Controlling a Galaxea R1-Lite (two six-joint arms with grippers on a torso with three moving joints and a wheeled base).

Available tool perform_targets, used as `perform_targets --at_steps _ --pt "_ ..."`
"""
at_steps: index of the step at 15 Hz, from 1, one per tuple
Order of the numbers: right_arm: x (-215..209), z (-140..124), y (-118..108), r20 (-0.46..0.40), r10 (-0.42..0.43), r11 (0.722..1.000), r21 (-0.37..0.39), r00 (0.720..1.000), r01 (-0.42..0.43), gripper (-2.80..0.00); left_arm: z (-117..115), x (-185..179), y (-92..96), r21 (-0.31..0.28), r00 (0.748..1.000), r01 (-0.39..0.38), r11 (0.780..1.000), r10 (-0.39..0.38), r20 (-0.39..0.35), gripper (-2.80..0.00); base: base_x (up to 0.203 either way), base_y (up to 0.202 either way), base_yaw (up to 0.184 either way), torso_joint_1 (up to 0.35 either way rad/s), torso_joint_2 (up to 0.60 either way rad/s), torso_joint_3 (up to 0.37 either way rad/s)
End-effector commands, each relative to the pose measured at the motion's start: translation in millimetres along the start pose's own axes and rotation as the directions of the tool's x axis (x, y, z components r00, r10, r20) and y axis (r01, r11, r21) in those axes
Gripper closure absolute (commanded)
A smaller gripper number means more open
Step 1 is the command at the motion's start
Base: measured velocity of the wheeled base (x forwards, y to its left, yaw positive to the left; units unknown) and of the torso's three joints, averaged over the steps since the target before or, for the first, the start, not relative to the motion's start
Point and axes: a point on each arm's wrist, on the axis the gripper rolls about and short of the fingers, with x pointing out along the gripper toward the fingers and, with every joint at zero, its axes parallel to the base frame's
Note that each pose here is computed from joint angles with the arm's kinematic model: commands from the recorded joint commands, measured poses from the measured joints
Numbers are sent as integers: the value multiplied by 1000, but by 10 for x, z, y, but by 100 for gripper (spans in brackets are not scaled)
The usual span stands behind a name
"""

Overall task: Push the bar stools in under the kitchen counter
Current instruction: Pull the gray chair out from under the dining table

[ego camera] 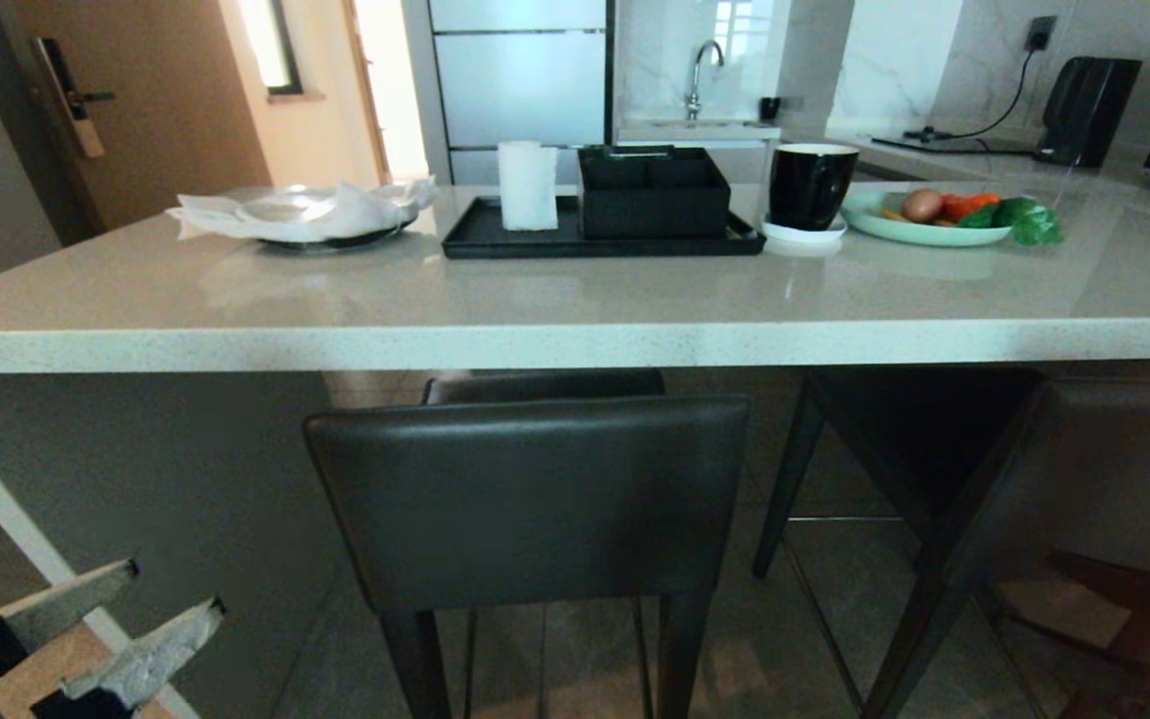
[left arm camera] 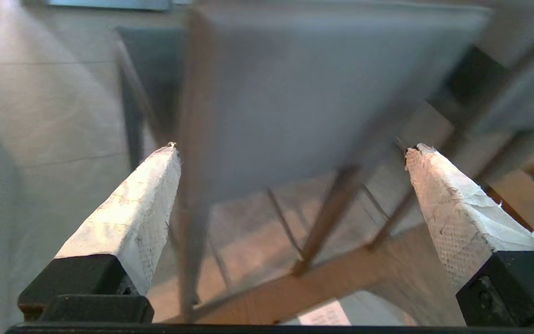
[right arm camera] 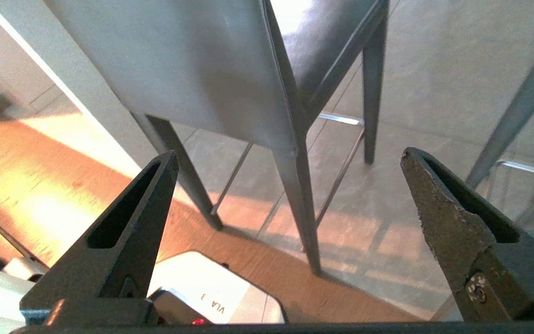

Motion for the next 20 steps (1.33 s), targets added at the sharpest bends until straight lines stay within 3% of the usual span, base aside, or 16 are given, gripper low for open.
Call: perform_targets --at_steps 1,2,3,6,7,8,10,14,17,20 --pt "158 -112 -113 -87 7 998 61 996 -1 -280 -10 162 172 -38 996 -74 997 72 -54 -280 0 0 0 0 0 0" --pt "207 -120 -143 -94 18 998 67 995 -12 -280 17 194 311 -39 994 -98 994 97 -45 -280 0 0 0 0 0 0" --pt "259 -120 -164 -96 39 997 67 995 -32 -280 29 196 466 -32 997 -71 997 70 -38 -280 0 0 0 0 0 0" --pt "500 -159 -200 -133 111 992 72 985 -102 -280 -3 176 932 -27 996 90 996 -90 -28 -280 0 0 0 0 0 0" --pt "604 -177 -196 -139 143 989 65 980 -135 -280 -20 202 1011 -12 989 146 989 -146 -25 -280 0 0 0 0 0 0" --pt "717 -196 -188 -138 176 984 53 975 -170 -280 -34 251 1025 7 970 240 971 -240 -30 -280 0 0 0 0 0 0" --pt "924 -229 -205 -122 213 977 28 970 -211 -280 -79 355 1008 -6 947 317 948 -317 -52 -280 0 0 0 0 0 0" --pt "1219 -302 -275 -64 241 970 -18 968 -243 -280 -140 627 1183 -34 925 371 928 -373 -76 -280 0 0 0 0 0 0" --pt "1279 -230 -228 -32 314 949 23 949 -313 -280 -262 841 1367 14 903 425 905 -423 -69 -280 0 0 0 0 0 0" --pt "1403 -208 -272 -27 325 946 31 945 -324 -280 -433 1005 1499 8 880 471 882 -469 -75 -280 0 0 0 0 0 0"
